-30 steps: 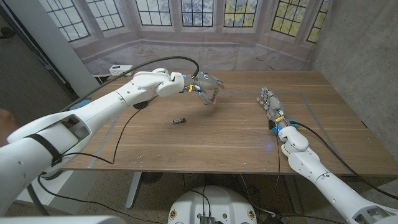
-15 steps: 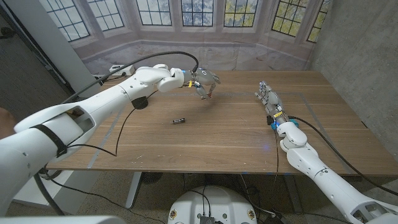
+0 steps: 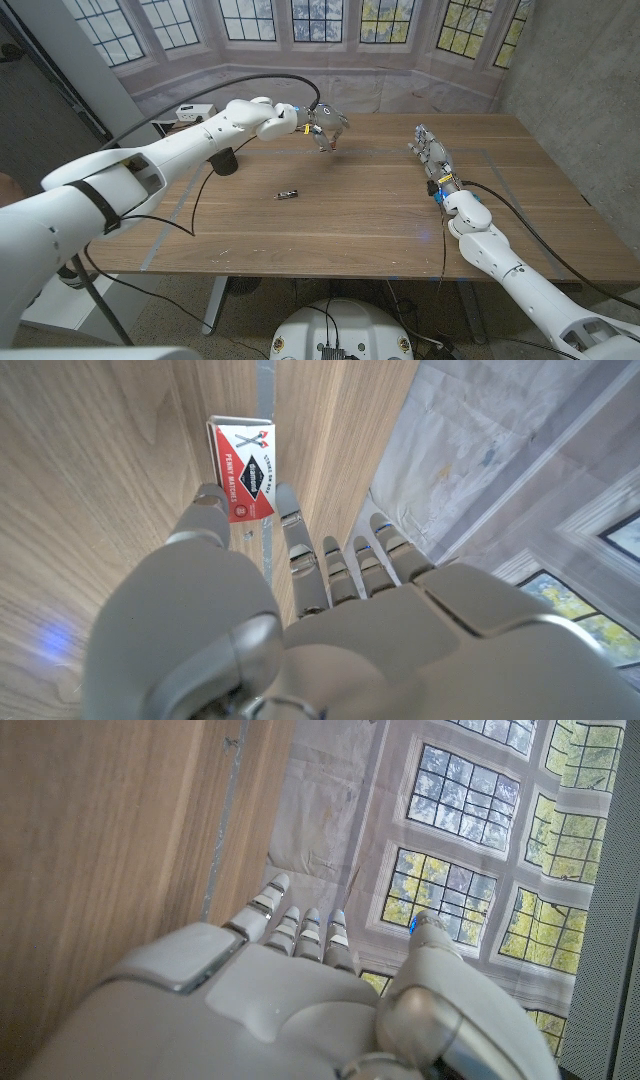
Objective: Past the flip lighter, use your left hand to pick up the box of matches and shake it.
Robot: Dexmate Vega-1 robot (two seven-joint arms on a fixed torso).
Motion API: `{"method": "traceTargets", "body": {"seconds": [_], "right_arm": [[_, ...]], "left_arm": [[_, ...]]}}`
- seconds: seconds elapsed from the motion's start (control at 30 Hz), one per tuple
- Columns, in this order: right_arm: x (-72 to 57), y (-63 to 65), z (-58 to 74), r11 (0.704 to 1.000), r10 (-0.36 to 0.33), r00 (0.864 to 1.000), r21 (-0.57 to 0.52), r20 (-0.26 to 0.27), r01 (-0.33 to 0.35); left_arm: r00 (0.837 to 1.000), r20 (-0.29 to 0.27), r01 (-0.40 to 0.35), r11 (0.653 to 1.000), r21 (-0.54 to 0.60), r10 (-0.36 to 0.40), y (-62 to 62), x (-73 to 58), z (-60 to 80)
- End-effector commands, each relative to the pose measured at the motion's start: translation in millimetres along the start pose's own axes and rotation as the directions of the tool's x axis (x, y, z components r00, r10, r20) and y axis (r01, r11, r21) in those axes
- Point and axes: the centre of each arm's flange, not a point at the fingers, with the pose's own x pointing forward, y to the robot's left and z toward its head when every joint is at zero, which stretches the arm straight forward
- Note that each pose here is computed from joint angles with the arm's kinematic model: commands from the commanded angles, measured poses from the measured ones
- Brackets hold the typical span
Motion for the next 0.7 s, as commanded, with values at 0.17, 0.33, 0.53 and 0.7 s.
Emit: {"method": "traceTargets", "body": {"seconds": [0.17, 0.33, 0.53, 0.7], "right_arm": [[0.5, -4.6, -1.8, 1.0, -0.005, 1.0, 0.01, -0.005, 0.005], [-0.2, -5.0, -2.0, 1.0, -0.003, 1.0, 0.01, -0.006, 0.003], [-0.8, -3.8, -3.5, 1.0, 0.001, 1.0, 0.012, -0.009, -0.001], [-1.5, -1.9, -4.8, 1.0, 0.007, 1.0, 0.014, -0.011, -0.007]], "left_arm": [[0.999, -0.038, 0.002, 1.0, 0.029, -0.001, 8.7, 16.8, -15.3], [1.0, -0.029, -0.004, 1.0, 0.023, 0.005, 11.5, 17.8, -10.8], [1.0, -0.015, -0.018, 1.0, -0.007, 0.017, 15.7, 13.9, -0.8], [0.999, 0.004, -0.033, 0.999, -0.02, 0.033, 20.2, 6.2, 11.0]]}}
